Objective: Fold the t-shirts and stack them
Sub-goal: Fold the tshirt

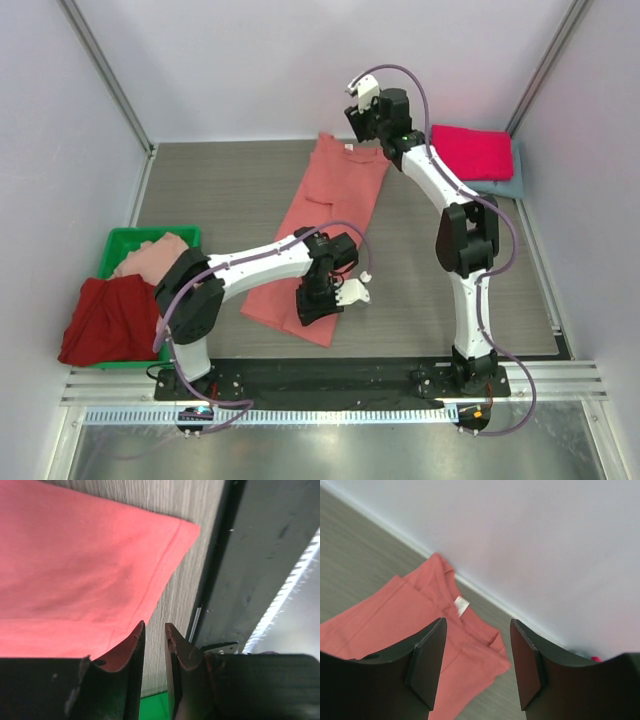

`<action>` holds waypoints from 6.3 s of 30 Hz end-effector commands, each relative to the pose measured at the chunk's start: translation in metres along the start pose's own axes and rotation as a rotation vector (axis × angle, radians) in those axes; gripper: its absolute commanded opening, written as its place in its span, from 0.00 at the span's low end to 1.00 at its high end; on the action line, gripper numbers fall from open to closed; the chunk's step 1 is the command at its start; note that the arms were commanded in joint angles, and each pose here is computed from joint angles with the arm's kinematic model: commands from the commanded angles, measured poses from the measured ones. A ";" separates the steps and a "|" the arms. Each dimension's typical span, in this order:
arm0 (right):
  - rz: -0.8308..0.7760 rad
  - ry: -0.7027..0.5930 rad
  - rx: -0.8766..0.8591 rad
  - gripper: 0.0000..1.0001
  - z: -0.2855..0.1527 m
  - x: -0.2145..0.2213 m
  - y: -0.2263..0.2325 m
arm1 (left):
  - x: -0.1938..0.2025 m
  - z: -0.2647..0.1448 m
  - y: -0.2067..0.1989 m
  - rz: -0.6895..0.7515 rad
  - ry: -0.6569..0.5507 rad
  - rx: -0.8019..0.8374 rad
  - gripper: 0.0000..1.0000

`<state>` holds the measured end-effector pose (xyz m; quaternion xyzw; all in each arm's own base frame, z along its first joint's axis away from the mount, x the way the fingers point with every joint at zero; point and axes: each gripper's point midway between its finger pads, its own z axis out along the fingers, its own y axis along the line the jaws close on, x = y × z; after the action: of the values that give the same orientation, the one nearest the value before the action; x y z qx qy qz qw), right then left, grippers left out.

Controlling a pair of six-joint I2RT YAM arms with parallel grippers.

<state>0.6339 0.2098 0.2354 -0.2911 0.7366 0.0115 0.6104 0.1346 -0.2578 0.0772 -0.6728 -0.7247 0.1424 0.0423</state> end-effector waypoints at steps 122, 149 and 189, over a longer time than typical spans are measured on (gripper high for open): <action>1.237 1.243 -0.294 0.38 -0.393 0.267 0.286 | 0.083 0.050 0.043 -1.634 -0.447 0.122 0.25; 1.200 1.053 -0.337 0.02 -0.374 0.228 0.258 | 0.077 0.012 0.058 -1.502 -0.574 0.016 0.00; 1.075 0.592 -0.222 0.02 -0.174 0.158 0.110 | 0.013 -0.089 0.272 -1.290 -0.830 -0.298 0.00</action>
<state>0.3845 0.1748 0.0799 0.0890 0.9228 0.3171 0.2001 0.3947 -0.2147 0.0756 0.0028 -0.9498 0.2269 -0.2154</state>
